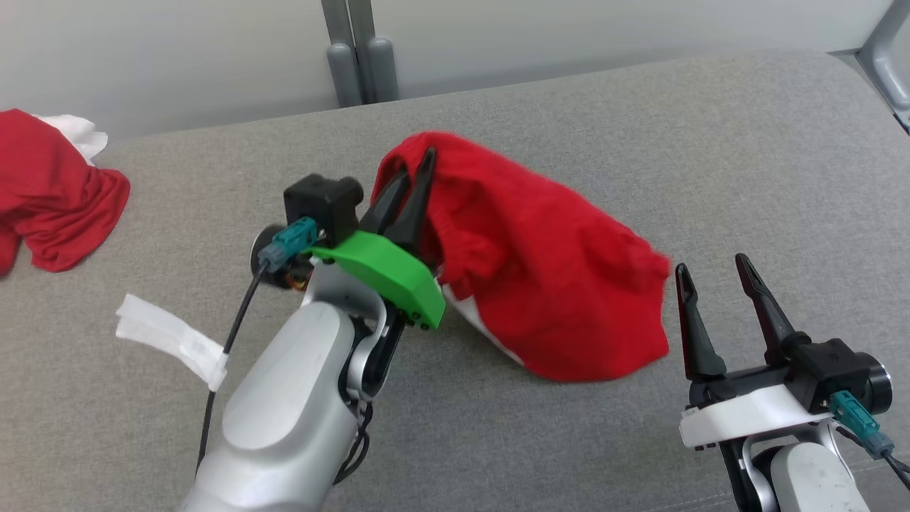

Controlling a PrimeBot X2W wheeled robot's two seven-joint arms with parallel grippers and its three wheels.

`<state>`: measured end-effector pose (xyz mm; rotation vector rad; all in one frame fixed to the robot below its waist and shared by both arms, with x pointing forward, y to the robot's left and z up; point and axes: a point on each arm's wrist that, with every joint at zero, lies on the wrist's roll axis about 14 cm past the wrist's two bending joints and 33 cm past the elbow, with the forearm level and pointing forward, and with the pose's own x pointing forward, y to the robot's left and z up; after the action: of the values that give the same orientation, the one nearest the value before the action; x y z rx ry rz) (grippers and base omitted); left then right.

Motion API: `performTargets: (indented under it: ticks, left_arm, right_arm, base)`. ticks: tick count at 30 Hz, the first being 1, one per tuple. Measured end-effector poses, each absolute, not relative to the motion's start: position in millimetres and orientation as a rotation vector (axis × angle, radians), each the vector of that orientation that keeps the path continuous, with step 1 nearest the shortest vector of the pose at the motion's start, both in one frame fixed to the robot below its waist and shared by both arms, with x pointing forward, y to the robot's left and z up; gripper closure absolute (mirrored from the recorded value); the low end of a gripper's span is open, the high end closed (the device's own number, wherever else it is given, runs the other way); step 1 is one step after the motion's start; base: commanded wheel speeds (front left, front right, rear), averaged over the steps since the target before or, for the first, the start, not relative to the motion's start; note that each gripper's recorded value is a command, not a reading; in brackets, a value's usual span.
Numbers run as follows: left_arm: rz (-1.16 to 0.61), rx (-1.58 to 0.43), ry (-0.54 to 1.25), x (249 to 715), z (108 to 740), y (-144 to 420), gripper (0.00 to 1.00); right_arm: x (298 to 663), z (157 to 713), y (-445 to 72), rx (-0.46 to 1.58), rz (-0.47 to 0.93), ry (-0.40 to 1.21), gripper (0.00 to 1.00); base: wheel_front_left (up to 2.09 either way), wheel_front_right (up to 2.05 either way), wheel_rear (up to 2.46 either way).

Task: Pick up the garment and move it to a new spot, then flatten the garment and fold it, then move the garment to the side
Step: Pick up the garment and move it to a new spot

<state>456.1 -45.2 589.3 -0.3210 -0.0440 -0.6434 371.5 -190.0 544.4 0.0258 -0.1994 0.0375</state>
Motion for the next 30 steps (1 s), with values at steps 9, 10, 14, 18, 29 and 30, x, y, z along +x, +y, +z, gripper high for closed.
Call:
performTargets:
  ticks: [9,10,14,18,29,30]
  left_arm:
    - [-0.444,-0.291,0.191,471,478,0,1.00]
    - [-0.423,-0.288,0.208,472,470,5,1.00]
    - [-0.357,-0.256,0.258,474,447,28,1.00]
    - [-0.332,-0.232,0.275,473,436,44,0.73]
    - [-0.331,-0.205,0.232,456,444,68,0.00]
    - [-0.325,-0.209,0.218,455,448,71,0.00]
  right_arm:
    - [379,535,-201,0.029,0.006,-0.171,0.00]
    - [380,534,-201,0.029,0.005,-0.169,0.00]
    - [381,534,-203,0.028,0.001,-0.168,0.00]
    - [382,534,-200,0.031,0.009,-0.168,0.00]
    - [378,539,-187,0.039,0.046,-0.183,0.00]
    - [378,539,-186,0.039,0.050,-0.185,0.00]
  base:
    - [0.00,0.00,0.00]
    - [0.00,0.00,0.00]
    - [0.00,0.00,0.00]
    - [0.00,0.00,0.00]
    - [0.00,0.00,0.00]
    - [0.00,0.00,0.00]
